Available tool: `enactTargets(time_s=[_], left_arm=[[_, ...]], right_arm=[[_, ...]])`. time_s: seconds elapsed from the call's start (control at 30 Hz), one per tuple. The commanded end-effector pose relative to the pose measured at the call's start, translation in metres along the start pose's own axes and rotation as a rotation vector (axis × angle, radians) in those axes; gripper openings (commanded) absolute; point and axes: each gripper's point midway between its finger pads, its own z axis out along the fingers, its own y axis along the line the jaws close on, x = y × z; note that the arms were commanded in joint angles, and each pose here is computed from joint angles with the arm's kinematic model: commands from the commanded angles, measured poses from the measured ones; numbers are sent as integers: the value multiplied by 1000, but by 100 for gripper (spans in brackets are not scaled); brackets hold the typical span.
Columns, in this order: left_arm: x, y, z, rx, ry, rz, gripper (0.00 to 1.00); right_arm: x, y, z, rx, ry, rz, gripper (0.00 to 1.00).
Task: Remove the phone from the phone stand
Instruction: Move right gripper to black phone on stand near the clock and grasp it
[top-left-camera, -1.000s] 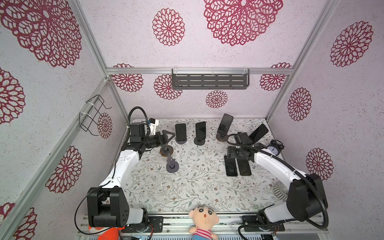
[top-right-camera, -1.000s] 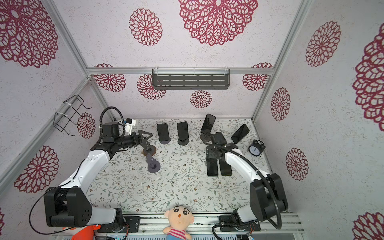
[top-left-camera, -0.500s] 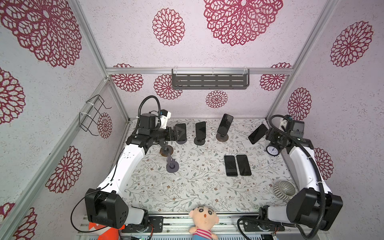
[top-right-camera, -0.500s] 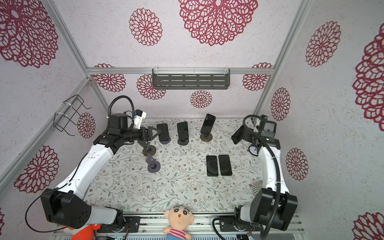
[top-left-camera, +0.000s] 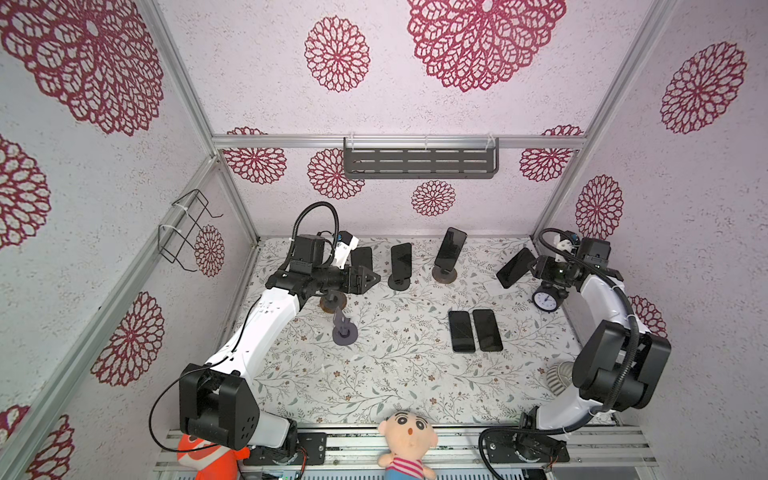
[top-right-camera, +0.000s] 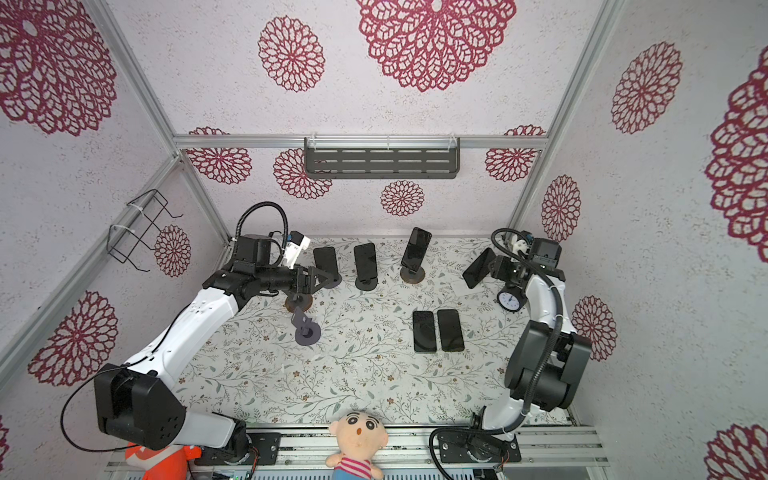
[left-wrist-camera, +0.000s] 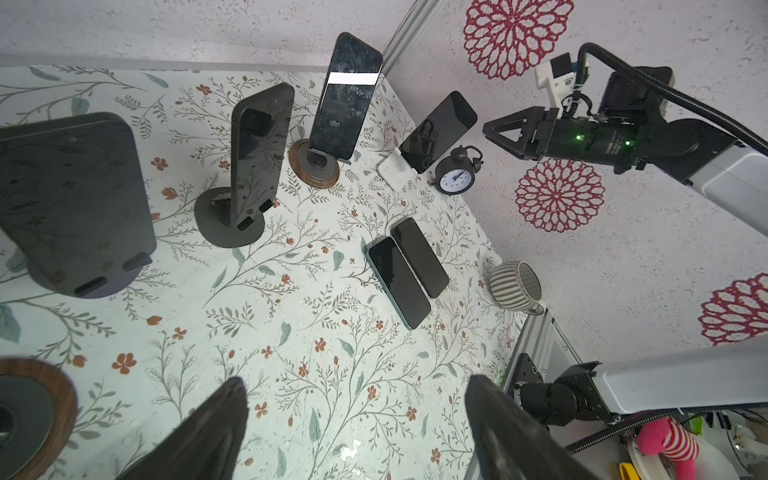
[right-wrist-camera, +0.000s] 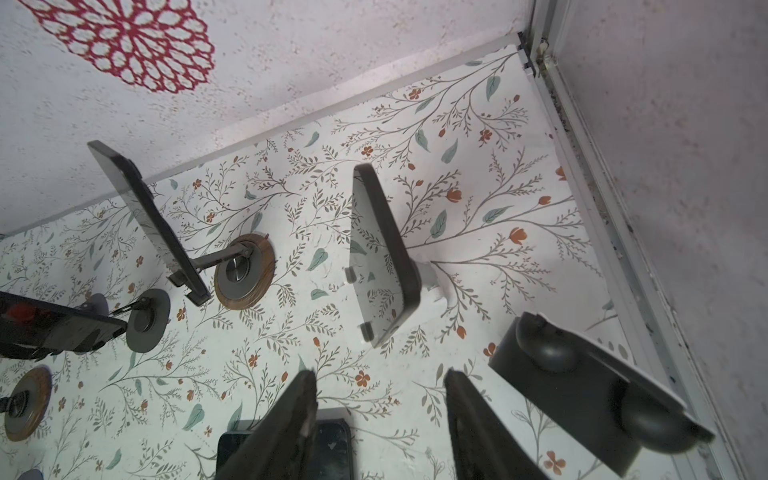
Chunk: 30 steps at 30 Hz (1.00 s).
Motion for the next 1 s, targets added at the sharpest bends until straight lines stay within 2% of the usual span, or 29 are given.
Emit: enactTargets(time_s=[0.0,0.23,0.33,0.63,0.8,0.9,0.97], left_arm=[[-5,-7,-2,19,-11,60,86],[-3,-4,0,18,2,59,86],[0,-9,2,52,13,60,86],[4,-18,4,108,32,69,86],[6,-20,6,117,38,76,86],[7,-26,6,145,43,78,86],[8,-26,6,147,46,79,86]], right_arm=[[-25,4,-1,-35,-65,-52,53],[-25,0,18,-64,-55,-59,52],[-25,3,21,-91,-54,-67,45],[-28,2,29,-105,-41,-79,36],[-34,0,27,-92,-43,-94,26],[-39,-3,25,-70,-43,-106,15],[-40,-1,24,-73,-39,-111,14]])
